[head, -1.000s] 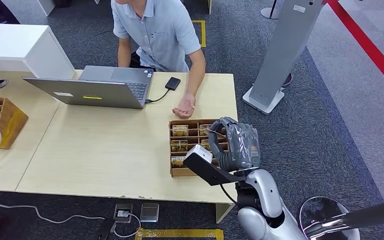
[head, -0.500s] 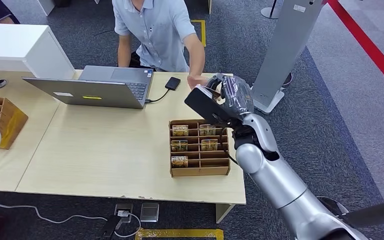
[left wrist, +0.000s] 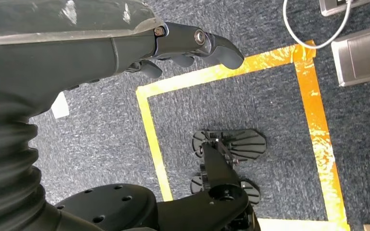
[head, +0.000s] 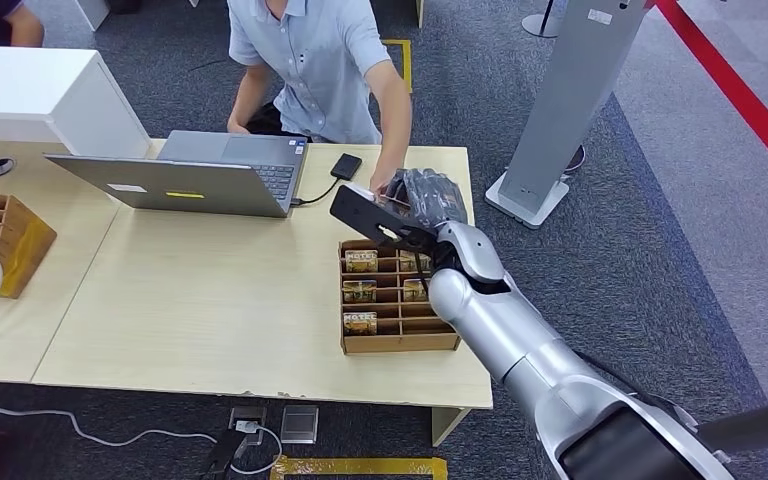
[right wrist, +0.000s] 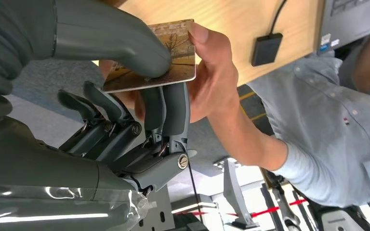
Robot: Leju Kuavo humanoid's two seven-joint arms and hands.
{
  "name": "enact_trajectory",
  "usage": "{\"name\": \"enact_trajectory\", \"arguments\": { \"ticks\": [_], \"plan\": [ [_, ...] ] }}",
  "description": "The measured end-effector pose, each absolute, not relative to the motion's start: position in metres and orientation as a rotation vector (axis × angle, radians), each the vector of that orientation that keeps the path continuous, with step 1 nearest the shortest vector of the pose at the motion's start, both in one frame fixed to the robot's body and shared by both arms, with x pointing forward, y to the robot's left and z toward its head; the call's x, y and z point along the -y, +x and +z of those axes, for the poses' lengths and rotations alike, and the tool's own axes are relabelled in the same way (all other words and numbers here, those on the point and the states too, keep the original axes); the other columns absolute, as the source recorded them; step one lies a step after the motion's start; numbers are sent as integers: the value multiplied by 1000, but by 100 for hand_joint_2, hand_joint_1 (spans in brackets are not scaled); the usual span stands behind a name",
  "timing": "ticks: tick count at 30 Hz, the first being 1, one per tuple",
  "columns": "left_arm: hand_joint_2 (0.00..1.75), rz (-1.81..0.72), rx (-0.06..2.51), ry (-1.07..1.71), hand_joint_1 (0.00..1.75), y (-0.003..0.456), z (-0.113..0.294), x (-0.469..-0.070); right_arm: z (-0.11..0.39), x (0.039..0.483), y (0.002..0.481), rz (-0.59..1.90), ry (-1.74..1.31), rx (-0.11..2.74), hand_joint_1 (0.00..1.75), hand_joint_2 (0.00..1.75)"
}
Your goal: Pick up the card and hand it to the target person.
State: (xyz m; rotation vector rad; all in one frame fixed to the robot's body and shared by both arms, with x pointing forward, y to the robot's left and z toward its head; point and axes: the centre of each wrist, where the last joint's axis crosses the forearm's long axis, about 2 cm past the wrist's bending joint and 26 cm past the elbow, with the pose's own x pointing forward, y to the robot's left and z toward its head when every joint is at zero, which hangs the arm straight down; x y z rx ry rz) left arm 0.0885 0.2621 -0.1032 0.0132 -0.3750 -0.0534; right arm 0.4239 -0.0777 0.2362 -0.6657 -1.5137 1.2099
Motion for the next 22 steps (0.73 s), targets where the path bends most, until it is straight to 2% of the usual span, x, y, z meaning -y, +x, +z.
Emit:
{"name": "enact_trajectory", "arguments": {
  "ticks": [14,22],
  "plan": [
    [175,-68,381,10,0,88,-103,-262,219,86,426,1221,-713,1442,0,175],
    [175,-56,396,30,0,82,-105,-263,234,85,432,1148,-729,1552,0,175]
  ]
}}
